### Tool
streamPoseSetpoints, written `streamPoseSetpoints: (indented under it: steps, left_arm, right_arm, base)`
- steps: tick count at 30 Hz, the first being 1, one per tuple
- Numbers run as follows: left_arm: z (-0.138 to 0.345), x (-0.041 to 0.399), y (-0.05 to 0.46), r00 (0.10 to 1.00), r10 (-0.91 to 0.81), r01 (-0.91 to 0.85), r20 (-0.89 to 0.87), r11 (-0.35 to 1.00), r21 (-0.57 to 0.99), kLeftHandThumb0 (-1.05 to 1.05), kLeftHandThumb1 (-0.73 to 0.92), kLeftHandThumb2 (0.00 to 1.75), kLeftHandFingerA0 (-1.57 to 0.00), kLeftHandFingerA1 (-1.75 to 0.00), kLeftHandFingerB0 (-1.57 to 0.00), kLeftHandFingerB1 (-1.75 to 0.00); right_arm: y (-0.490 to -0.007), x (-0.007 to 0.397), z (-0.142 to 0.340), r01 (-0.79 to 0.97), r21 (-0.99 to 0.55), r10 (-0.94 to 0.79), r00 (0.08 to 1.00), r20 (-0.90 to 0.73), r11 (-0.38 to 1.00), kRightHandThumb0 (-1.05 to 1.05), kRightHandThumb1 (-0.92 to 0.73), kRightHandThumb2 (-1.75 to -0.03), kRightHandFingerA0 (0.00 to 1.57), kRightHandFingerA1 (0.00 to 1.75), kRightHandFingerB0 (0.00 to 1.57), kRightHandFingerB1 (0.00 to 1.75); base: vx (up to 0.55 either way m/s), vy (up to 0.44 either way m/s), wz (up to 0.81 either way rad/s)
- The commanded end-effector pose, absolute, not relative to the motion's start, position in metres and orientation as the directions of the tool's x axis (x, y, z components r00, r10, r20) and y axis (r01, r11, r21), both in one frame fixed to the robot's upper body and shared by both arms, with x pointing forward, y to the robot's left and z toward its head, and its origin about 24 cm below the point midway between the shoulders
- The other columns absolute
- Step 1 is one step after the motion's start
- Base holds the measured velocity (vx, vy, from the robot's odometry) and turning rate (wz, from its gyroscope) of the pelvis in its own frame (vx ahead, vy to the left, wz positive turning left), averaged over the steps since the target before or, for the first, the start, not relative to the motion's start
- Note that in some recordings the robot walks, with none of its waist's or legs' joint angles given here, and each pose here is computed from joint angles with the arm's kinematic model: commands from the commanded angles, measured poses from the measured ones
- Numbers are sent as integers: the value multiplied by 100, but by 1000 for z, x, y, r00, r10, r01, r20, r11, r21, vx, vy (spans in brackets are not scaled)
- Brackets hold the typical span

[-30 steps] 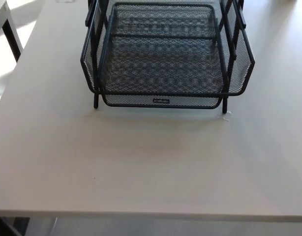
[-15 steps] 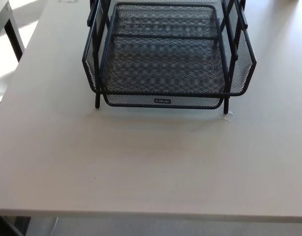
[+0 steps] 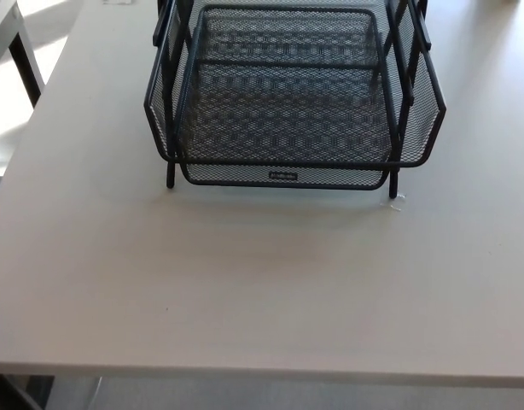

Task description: The robot uses its right hand to grab the drawer kept on the middle of the desk and pull it out towards the robot

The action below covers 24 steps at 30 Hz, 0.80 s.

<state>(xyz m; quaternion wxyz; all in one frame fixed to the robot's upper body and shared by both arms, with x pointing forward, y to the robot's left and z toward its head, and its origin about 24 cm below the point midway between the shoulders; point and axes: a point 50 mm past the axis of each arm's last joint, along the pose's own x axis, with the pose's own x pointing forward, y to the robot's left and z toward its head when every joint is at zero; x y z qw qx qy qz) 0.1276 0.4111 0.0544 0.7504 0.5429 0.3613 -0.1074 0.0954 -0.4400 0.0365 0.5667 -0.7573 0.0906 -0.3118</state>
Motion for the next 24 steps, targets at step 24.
streamPoseSetpoints:
  steps: [24]
  left_arm:
    - [55, 127, 417, 694, 266, 562, -669, 380, 734, -31, 73, 60, -57, -97, -57, -62]
  right_arm:
    - [-375, 87, -88, -67, -653, -508, 571, -645, 754, -64, -92, -70, 39, 49, 30, 36]
  base:
    - [0, 0, 0]
